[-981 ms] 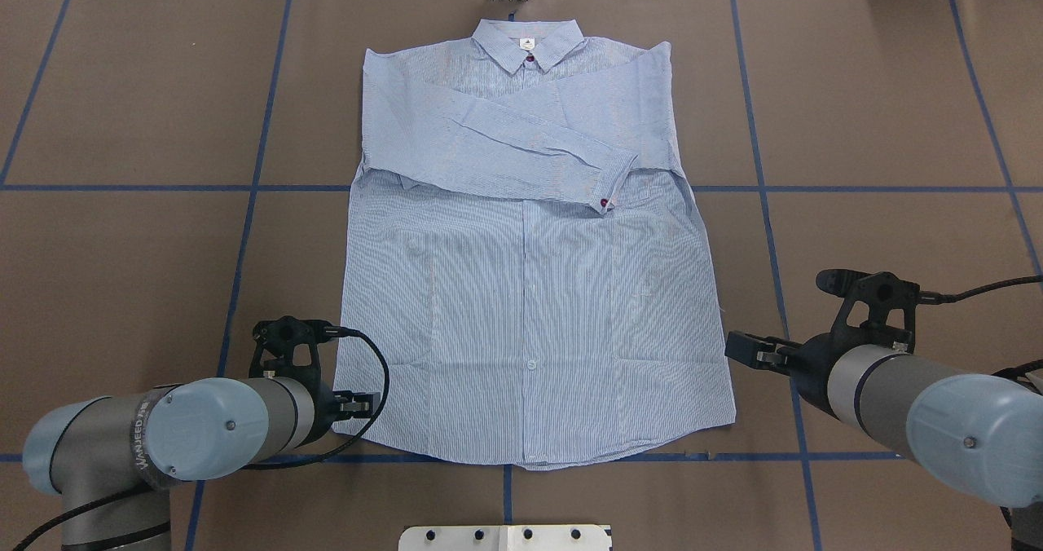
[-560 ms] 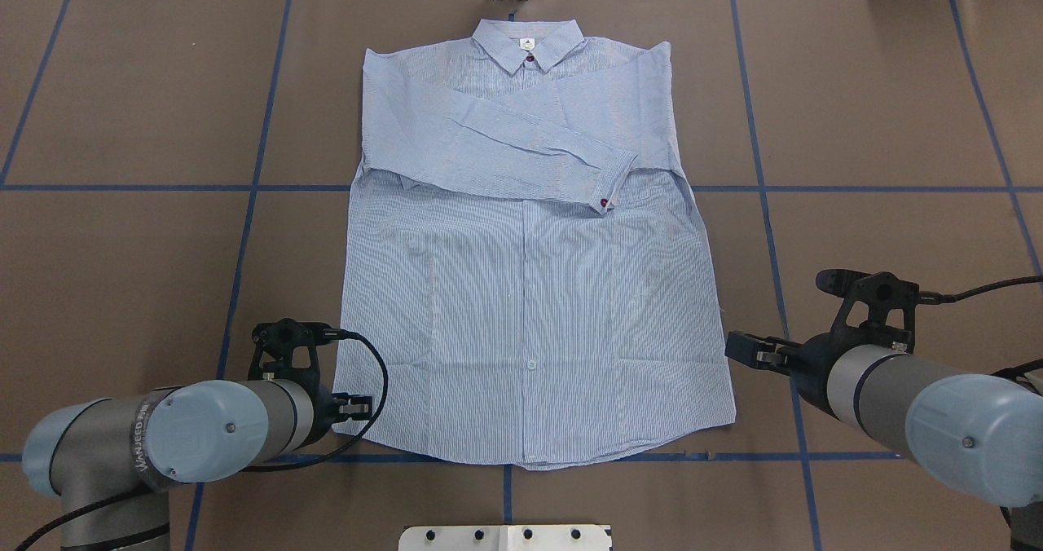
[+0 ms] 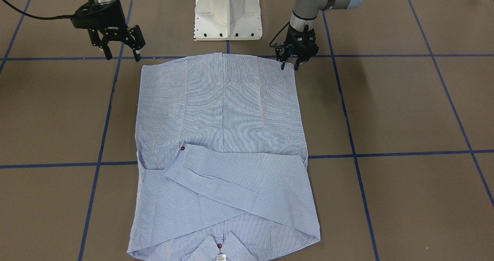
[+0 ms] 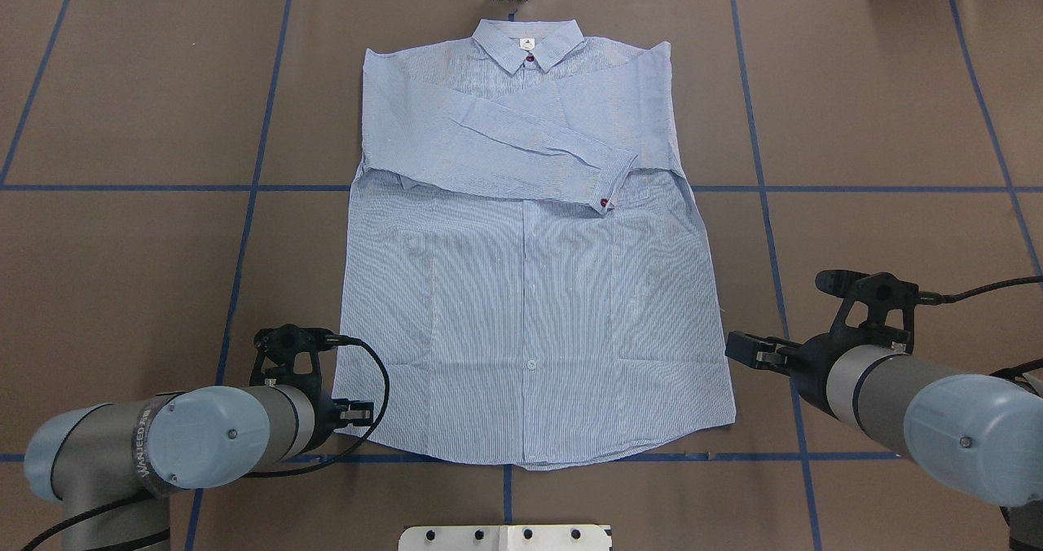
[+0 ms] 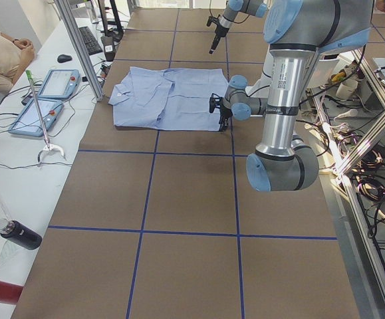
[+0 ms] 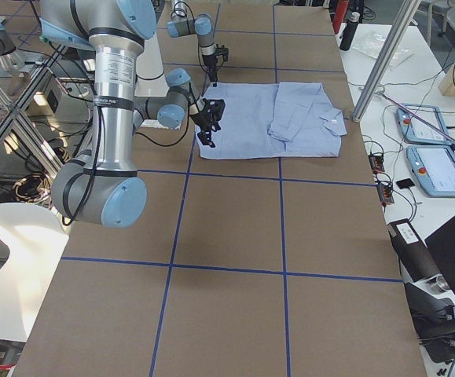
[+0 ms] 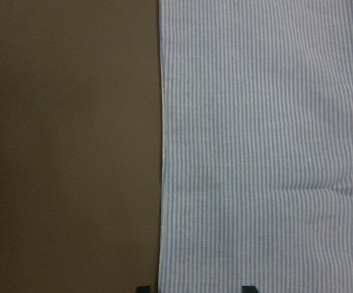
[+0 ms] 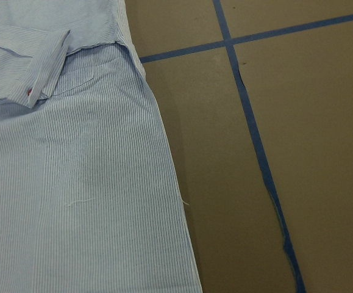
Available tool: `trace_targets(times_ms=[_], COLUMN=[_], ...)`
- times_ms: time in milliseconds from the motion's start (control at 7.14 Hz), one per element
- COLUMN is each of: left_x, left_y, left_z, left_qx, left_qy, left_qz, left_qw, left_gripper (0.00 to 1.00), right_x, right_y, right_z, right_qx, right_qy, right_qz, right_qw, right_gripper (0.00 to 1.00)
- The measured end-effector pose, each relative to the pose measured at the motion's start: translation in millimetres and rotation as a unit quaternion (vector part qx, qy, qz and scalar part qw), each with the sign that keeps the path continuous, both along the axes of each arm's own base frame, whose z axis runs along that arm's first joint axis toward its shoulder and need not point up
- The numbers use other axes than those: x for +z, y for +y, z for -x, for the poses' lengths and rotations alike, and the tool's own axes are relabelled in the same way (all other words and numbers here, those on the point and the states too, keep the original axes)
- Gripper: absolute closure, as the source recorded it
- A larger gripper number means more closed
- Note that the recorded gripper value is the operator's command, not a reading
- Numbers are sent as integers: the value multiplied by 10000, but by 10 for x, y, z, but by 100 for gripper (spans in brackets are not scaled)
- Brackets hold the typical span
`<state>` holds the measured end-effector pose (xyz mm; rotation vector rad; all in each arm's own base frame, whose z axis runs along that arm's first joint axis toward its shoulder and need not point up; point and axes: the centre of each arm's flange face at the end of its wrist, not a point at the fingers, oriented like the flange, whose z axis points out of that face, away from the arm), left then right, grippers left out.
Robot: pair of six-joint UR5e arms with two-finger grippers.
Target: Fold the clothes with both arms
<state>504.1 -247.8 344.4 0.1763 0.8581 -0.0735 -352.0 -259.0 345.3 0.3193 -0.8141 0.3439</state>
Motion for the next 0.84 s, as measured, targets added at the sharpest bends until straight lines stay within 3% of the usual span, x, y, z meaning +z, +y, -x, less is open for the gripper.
trace_targets(times_ms=[280,420,560,700,841], left_x=[3,4,4,2,-2], left_y=[30,49,60,64,67], left_z=[-14,-24,-30,-32,-32], left_qx=[29,48,59,66,76], left_qy=[-6,-8,-8,-6,-2], left_qz=[2,2,2,0,-5], left_qw=[10000,10000,10000,10000,10000], left_gripper=[46,53,83,100,100], right_x=[6,9,11,12,13], right_y=[1,0,-3,-2,-2], right_z=[4,6,7,8,9], right_qx=[-2,3,15,18,19], right_qy=[6,11,17,20,22], right_qz=[1,-4,-13,-18,-21], right_qw=[10000,10000,10000,10000,10000], right_gripper=[0,0,0,0,0])
